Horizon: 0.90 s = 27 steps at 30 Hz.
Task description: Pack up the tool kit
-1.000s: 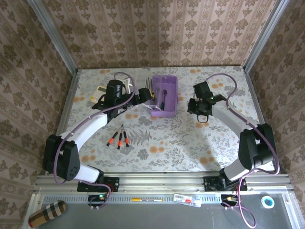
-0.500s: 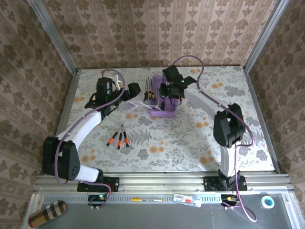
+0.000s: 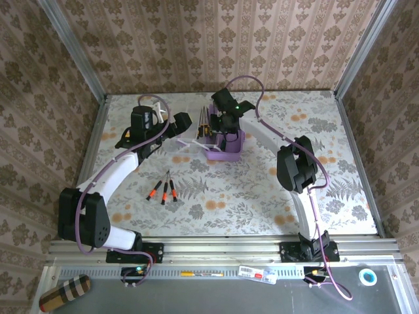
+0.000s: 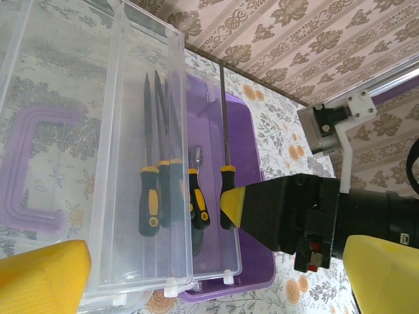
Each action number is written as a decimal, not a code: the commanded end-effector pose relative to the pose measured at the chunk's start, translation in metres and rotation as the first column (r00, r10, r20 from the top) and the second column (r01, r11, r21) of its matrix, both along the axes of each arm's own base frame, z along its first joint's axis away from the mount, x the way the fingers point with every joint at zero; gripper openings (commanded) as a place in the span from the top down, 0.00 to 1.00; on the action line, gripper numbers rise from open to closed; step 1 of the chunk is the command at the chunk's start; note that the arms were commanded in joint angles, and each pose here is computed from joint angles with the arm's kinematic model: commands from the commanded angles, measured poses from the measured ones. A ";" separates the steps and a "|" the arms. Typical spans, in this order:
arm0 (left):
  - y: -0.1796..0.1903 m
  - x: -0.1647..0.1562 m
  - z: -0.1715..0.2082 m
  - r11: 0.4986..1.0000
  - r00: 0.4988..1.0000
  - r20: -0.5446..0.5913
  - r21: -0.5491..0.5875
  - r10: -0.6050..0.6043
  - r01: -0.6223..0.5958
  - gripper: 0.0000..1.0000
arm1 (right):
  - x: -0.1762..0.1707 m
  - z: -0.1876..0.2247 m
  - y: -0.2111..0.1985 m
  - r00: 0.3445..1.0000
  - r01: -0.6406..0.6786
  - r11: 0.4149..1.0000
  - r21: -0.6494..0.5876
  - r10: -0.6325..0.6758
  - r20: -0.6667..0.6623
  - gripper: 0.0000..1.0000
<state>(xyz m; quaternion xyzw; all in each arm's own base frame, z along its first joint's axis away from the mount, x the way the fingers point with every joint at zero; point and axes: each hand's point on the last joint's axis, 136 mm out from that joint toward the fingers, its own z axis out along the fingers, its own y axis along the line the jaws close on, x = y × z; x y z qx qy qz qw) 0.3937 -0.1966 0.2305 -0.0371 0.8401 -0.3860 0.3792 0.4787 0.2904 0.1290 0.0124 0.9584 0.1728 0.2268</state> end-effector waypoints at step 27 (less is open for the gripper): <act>0.005 0.003 0.010 0.999 1.000 0.025 -0.034 0.008 -0.007 0.00 | 0.002 0.009 0.006 1.000 -0.023 1.000 0.004 0.023 -0.007 0.75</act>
